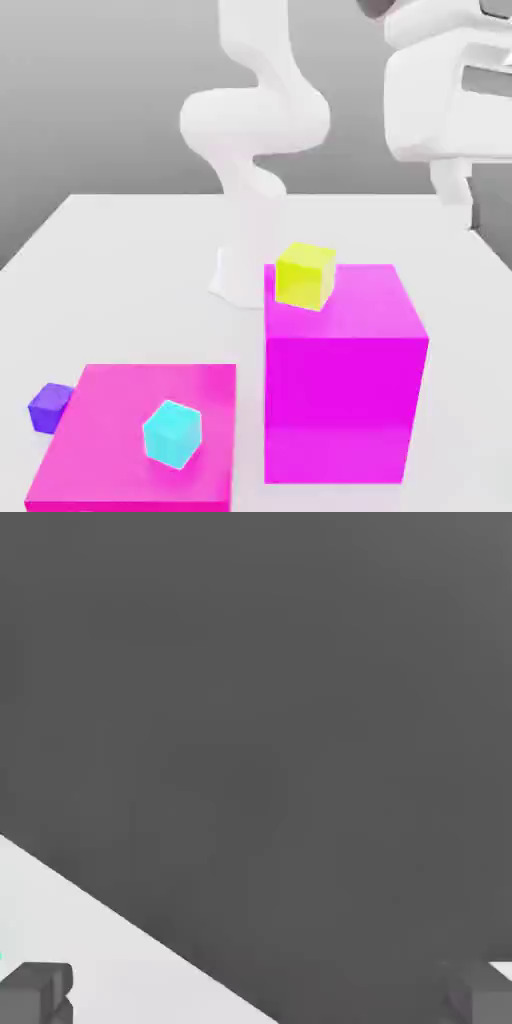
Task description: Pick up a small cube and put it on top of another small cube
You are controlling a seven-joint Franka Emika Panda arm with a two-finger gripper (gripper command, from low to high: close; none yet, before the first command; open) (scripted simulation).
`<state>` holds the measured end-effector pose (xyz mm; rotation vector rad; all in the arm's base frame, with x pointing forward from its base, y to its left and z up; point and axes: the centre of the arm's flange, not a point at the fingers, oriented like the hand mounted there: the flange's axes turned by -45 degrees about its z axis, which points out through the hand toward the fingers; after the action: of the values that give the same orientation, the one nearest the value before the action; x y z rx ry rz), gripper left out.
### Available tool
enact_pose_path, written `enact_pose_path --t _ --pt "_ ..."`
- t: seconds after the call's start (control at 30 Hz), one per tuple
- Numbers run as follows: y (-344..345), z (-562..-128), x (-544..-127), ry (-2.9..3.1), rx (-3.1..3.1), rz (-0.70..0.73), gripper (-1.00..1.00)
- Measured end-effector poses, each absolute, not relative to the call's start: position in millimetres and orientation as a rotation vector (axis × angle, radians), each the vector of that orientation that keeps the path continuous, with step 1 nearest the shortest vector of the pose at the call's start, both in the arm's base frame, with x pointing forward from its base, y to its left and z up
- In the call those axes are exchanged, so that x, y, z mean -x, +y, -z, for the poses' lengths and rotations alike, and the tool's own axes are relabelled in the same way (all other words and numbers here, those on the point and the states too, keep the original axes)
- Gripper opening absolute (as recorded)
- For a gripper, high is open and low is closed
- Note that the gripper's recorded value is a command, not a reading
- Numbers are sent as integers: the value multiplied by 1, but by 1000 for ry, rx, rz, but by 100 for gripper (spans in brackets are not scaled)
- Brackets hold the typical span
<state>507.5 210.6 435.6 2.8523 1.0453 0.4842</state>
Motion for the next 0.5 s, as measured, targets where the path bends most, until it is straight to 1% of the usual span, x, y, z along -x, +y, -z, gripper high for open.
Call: enact_pose_path --t 0.23,0.43,0.5 --pt "282 -316 -500 1399 -2752 -241 0" --pt "337 -211 -464 1698 -2634 -33 0" --pt "344 -179 -459 1733 -2619 -9 0"
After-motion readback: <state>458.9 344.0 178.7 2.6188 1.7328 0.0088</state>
